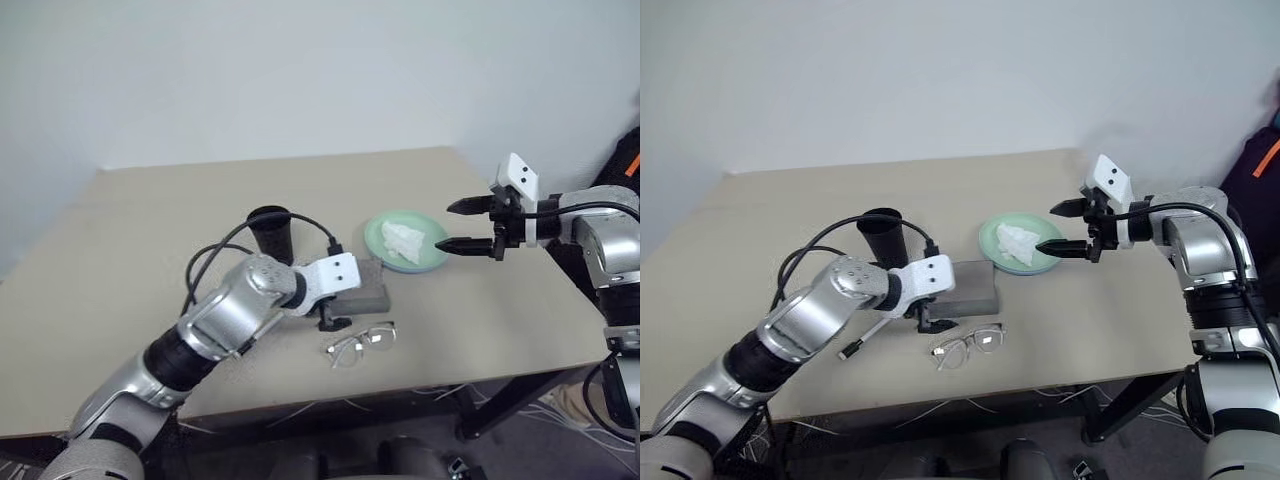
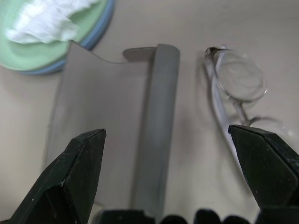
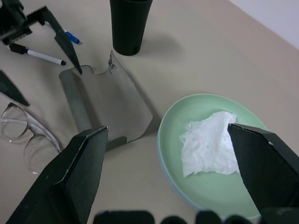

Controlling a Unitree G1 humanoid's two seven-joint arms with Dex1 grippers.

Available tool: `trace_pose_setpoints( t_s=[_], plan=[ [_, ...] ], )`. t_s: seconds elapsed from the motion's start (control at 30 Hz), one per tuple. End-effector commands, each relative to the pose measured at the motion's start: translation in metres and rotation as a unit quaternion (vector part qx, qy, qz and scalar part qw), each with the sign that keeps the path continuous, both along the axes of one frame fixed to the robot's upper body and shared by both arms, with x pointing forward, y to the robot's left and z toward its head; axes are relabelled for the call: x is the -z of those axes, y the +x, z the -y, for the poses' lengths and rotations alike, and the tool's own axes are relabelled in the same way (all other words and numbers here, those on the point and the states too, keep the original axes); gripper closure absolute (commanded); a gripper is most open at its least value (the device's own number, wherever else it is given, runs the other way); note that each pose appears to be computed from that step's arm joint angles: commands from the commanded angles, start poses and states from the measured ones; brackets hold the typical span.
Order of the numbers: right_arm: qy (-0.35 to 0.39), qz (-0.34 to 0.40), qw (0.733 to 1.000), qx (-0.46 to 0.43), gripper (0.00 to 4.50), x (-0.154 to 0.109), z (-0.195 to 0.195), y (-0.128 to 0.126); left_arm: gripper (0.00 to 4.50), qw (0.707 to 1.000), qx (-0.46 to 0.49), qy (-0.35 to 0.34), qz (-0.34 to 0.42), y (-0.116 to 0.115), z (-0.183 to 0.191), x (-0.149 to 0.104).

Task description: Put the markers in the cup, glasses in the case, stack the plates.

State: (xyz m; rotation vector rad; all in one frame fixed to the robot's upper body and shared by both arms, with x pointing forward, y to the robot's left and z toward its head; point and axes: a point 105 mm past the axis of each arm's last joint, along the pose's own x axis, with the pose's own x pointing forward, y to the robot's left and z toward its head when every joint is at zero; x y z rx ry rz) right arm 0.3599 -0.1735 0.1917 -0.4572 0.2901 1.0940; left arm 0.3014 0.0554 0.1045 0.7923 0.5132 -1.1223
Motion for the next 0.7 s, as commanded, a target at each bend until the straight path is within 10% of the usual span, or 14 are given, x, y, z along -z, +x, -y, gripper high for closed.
trace_pose_setpoints(
  t_s=[0.03, 0.7],
  plan=[
    [0.002, 0.023, 1.0, -0.004, 0.07, -0.012, -0.004, -0.003, 0.0, 1.0, -0.005, 0.015, -0.003, -0.001, 0.011, -0.007],
    [0.007, 0.011, 1.0, 0.005, 0.02, -0.006, -0.007, -0.01, 0.19, 0.996, 0.006, 0.073, -0.044, -0.013, 0.033, 0.013]
  ],
)
